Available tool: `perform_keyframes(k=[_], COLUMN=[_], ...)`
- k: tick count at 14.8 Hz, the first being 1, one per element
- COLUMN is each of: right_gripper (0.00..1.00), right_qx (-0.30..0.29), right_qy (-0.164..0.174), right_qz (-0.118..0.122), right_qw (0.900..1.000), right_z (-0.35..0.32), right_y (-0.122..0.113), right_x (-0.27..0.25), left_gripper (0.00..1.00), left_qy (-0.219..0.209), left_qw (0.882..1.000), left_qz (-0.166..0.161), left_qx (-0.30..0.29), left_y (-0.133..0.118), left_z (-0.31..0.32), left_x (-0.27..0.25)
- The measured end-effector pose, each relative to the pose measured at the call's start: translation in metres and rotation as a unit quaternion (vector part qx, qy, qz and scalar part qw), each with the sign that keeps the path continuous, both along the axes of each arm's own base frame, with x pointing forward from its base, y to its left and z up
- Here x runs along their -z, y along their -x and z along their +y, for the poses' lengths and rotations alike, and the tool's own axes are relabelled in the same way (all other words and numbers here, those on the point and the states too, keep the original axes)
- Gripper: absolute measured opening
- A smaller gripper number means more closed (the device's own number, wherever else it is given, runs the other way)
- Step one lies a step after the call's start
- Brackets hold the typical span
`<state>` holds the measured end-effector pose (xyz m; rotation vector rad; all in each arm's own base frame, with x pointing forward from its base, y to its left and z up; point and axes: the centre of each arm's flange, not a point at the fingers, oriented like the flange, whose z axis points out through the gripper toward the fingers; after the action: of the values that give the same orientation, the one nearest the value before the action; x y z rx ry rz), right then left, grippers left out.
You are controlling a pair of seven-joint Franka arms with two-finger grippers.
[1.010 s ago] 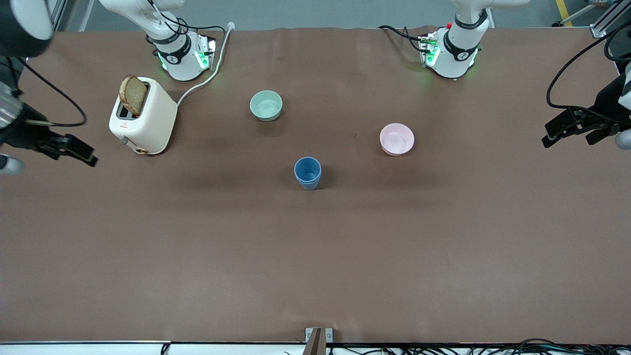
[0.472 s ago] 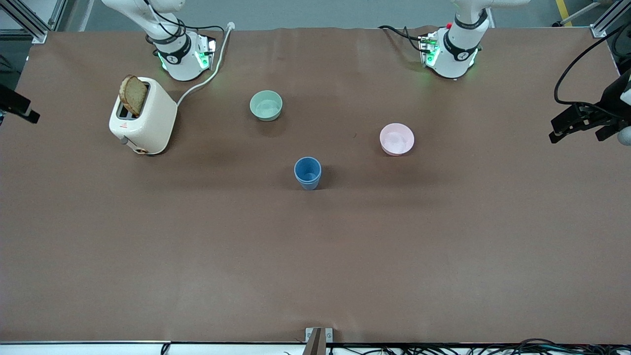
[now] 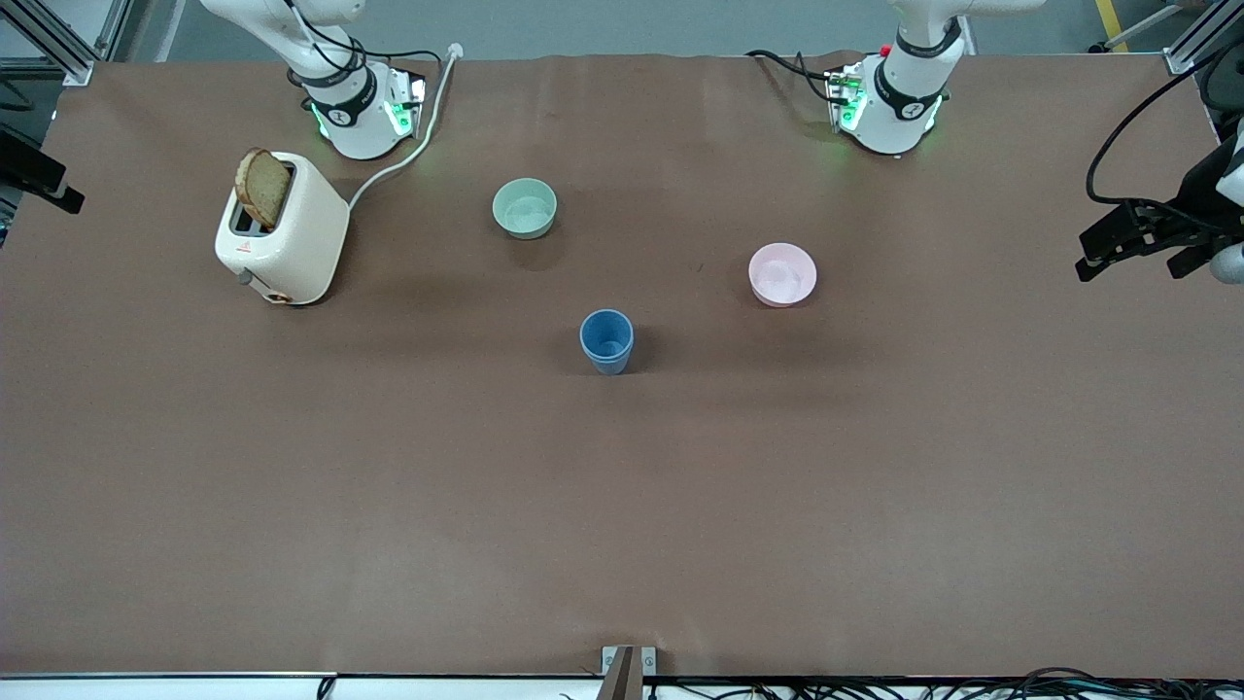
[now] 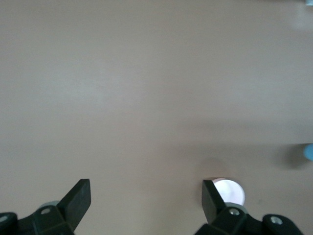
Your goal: Stack blue cups with both arms
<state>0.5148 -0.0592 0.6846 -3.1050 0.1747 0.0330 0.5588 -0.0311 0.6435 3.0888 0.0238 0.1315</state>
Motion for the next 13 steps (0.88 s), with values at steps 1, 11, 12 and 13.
perform_keyframes(k=[1, 11, 12, 13], right_gripper=[1.00, 1.00, 1.00, 1.00], right_qx=[-0.002, -0.040, -0.040, -0.041], right_qy=[0.001, 0.001, 0.001, 0.001], right_qz=[-0.004, -0.007, -0.007, -0.007], right_qw=[1.000, 0.999, 0.999, 0.999], right_z=[0.000, 0.000, 0.000, 0.000], right_y=[-0.001, -0.010, -0.010, -0.010], right_x=[0.000, 0.025, 0.025, 0.025], left_gripper=[1.00, 1.00, 1.00, 1.00], left_qy=[0.013, 0.007, 0.007, 0.007], left_qw=[1.000, 1.000, 1.000, 1.000], left_qz=[-0.001, -0.005, -0.007, -0.009], left_qx=[-0.001, -0.002, -0.002, -0.002], left_y=[0.000, 0.001, 0.001, 0.001], left_z=[-0.001, 0.002, 0.002, 0.002], left_x=[-0.002, -0.005, -0.007, -0.010])
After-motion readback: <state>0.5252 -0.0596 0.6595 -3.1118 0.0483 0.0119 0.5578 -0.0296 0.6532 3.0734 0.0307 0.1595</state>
